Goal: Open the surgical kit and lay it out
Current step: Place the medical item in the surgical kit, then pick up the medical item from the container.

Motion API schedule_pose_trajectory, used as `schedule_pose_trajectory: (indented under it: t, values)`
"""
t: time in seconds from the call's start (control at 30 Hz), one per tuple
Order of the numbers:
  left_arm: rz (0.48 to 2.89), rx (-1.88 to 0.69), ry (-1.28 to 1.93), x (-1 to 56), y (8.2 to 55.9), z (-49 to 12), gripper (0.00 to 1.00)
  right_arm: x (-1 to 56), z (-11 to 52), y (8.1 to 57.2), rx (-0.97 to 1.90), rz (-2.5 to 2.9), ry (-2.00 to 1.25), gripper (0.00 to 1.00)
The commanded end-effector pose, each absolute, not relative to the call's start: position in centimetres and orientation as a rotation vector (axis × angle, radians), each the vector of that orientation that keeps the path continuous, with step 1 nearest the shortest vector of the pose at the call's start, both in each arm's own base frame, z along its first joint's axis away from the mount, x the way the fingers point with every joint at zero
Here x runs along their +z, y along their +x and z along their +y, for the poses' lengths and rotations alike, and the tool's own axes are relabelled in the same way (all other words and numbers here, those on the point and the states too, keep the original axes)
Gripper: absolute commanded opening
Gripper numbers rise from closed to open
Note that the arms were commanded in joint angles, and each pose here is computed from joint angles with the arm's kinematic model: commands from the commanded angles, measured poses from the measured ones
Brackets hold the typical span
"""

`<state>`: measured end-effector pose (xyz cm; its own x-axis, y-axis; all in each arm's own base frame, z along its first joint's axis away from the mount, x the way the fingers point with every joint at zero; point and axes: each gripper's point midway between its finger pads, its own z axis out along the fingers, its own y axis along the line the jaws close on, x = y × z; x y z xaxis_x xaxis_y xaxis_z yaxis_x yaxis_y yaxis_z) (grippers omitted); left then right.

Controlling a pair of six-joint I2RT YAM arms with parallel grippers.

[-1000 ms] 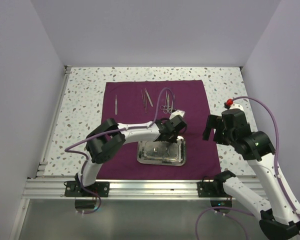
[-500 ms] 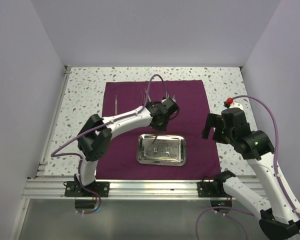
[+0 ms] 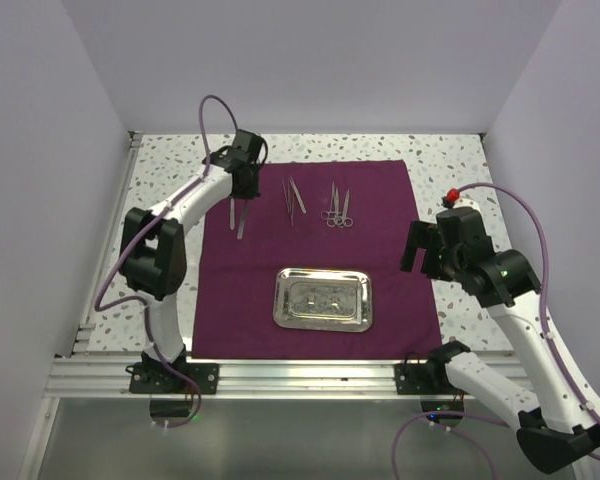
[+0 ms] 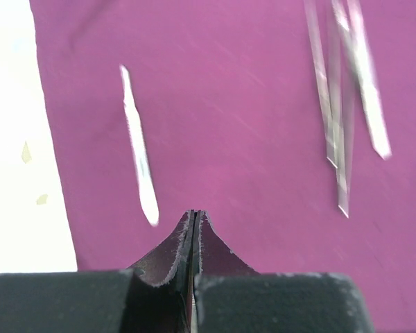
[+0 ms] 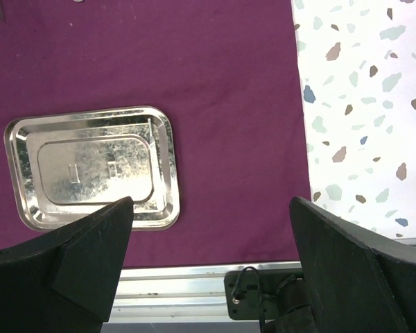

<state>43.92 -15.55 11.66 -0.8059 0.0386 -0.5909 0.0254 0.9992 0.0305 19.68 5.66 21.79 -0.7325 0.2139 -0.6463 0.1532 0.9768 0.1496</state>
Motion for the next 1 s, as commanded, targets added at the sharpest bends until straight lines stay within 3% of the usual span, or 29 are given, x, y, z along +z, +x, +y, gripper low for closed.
schedule_pose_trajectory:
  t: [0.0, 0.2, 0.27, 0.5, 0.53, 0.57, 0.6, 0.63, 0.7, 0.8, 0.97]
  values:
    - [2.443, 0.048, 0.057, 11.0, 48.6, -14.1, 0.0, 23.4, 5.4, 20.4, 0.104, 2.355, 0.254, 0.98]
    - [2.457, 0.094, 0.002, 9.5, 51.9, -12.2, 0.0, 23.6, 5.0, 20.5, 0.076, 2.353, 0.272, 0.99]
    - [2.458, 0.122, -0.025, 9.3, 52.3, -11.8, 0.18, 23.6, 5.1, 20.6, 0.075, 2.354, 0.276, 0.98]
    - [2.393, 0.101, -0.081, 13.4, 51.6, -11.6, 0.37, 22.7, 5.6, 20.8, 0.105, 2.366, 0.29, 0.98]
    - [2.361, 0.073, -0.088, 15.5, 51.2, -11.9, 0.6, 22.6, 5.7, 20.9, 0.109, 2.364, 0.29, 0.99]
    - [2.364, 0.043, -0.088, 15.8, 50.4, -12.4, 0.92, 22.6, 5.8, 21.0, 0.114, 2.363, 0.293, 0.99]
    - [2.337, -0.01, -0.065, 16.6, 50.0, -13.8, 0.99, 22.5, 5.9, 21.1, 0.121, 2.363, 0.294, 0.98]
    - [2.285, -0.107, -0.037, 19.0, 49.3, -15.0, 1.0, 22.4, 6.0, 21.1, 0.126, 2.363, 0.291, 0.98]
    - [2.303, -0.322, 0.011, 18.4, 47.3, -18.6, 1.0, 22.3, 6.1, 21.2, 0.129, 2.364, 0.294, 0.98]
    - [2.365, -0.39, 0.105, 17.4, 43.8, -24.0, 1.0, 22.4, 6.2, 21.4, 0.135, 2.355, 0.296, 0.98]
    - [2.457, -0.481, 0.272, 13.8, 36.5, -33.2, 0.75, 22.6, 5.7, 20.8, 0.121, 2.349, 0.298, 0.98]
